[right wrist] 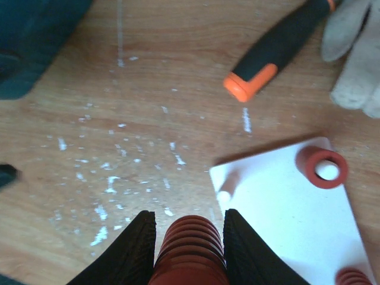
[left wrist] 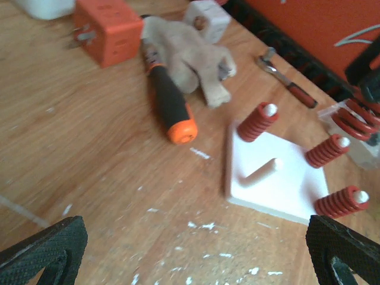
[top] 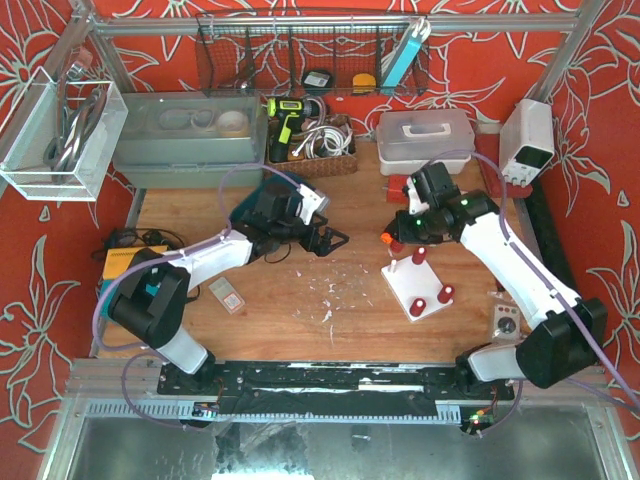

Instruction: Install the large spring

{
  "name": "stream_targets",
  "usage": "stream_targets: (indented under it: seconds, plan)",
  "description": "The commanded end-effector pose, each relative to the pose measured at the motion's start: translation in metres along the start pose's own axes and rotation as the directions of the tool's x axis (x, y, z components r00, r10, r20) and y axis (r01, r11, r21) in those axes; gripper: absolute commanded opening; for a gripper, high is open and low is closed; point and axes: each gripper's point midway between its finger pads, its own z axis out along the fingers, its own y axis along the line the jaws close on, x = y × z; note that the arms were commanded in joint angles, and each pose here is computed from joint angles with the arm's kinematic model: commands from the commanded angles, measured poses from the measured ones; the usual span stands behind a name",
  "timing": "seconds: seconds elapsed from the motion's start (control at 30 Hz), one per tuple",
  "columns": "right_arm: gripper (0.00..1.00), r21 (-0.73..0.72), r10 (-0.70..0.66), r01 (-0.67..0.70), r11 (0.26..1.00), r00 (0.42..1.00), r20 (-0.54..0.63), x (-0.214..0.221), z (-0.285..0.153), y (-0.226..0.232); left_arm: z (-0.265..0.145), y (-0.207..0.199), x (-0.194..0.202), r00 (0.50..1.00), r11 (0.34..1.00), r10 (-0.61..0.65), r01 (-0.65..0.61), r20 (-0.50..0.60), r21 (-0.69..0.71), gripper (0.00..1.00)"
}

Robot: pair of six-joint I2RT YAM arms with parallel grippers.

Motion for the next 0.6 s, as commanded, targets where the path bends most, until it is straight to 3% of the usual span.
stream_targets:
  seconds: [0.0,0.57]
  plan:
    - [0.00,0.104,-0.070,0.057,0.993,0.989,0.128,-0.009,0.008,-0.024,-0.021,0.015,-0.015,0.998,0.993,-0.033,0.038,0.048,-0.113,1.00]
    - [0.00,0.126,-0.054,0.042,0.991,0.994,0.090,0.017,0.057,-0.041,-0.029,0.026,-0.001,0.998,0.981,-0.068,0.065,-0.010,-0.184,1.00]
